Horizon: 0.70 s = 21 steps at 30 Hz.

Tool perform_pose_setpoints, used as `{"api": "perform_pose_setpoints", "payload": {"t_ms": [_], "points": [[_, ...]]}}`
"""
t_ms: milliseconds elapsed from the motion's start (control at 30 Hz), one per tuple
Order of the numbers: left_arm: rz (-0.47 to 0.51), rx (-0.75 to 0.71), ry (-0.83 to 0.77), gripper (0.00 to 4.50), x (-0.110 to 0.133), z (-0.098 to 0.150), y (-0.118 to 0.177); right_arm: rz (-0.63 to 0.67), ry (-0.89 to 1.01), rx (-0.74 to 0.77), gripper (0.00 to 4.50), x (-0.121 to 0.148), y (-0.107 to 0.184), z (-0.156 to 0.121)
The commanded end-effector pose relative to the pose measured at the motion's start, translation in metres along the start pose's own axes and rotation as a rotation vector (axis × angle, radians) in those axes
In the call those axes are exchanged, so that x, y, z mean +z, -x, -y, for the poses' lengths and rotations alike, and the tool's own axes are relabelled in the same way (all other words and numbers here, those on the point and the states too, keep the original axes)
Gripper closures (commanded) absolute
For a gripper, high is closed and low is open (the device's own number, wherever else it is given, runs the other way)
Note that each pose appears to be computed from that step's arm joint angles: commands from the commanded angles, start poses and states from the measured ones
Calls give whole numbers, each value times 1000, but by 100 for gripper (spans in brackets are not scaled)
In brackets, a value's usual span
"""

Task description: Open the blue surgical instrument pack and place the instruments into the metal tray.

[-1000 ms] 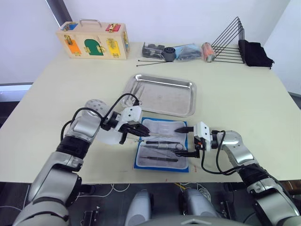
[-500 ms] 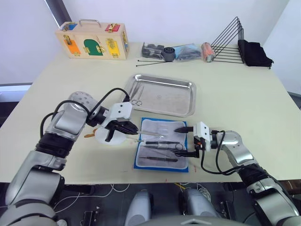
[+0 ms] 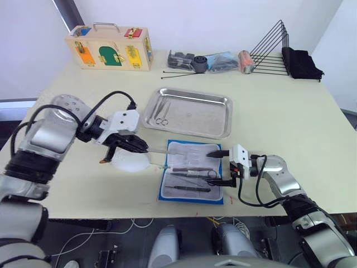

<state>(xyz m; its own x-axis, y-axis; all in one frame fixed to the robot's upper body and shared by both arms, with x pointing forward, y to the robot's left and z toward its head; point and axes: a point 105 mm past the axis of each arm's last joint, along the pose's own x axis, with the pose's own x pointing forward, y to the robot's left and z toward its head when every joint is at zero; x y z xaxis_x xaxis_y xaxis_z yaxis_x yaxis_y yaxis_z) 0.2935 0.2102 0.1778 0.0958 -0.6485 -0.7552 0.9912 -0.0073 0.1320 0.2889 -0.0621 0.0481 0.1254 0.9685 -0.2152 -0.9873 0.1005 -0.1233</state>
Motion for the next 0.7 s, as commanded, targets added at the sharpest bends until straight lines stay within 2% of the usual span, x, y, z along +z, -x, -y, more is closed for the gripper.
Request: {"api": "perform_pose_setpoints", "payload": {"t_ms": [33,200,333,400,500,633,700], "points": [[96,-18,-8,444,19,3,16,-153,-164,28,0,-52,6,-23],[289,113,37,444,38,-23,19,-157,-163,32,0,-52,7,-22],[527,259,155,444,57,-48,14,-157,-158,33,0,-52,8,-22],[575,323,209,444,59,-57,10,-156,-157,33,0,-51,8,-21],[575,385,317,444,57,-66,-2,-157,-157,32,0,-51,9,-22],[507,525,359,444,49,-77,-17,-156,-156,27,0,-51,10,-21],[444,613,400,444,41,-84,-26,-156,-156,24,0,-51,11,-21]]}}
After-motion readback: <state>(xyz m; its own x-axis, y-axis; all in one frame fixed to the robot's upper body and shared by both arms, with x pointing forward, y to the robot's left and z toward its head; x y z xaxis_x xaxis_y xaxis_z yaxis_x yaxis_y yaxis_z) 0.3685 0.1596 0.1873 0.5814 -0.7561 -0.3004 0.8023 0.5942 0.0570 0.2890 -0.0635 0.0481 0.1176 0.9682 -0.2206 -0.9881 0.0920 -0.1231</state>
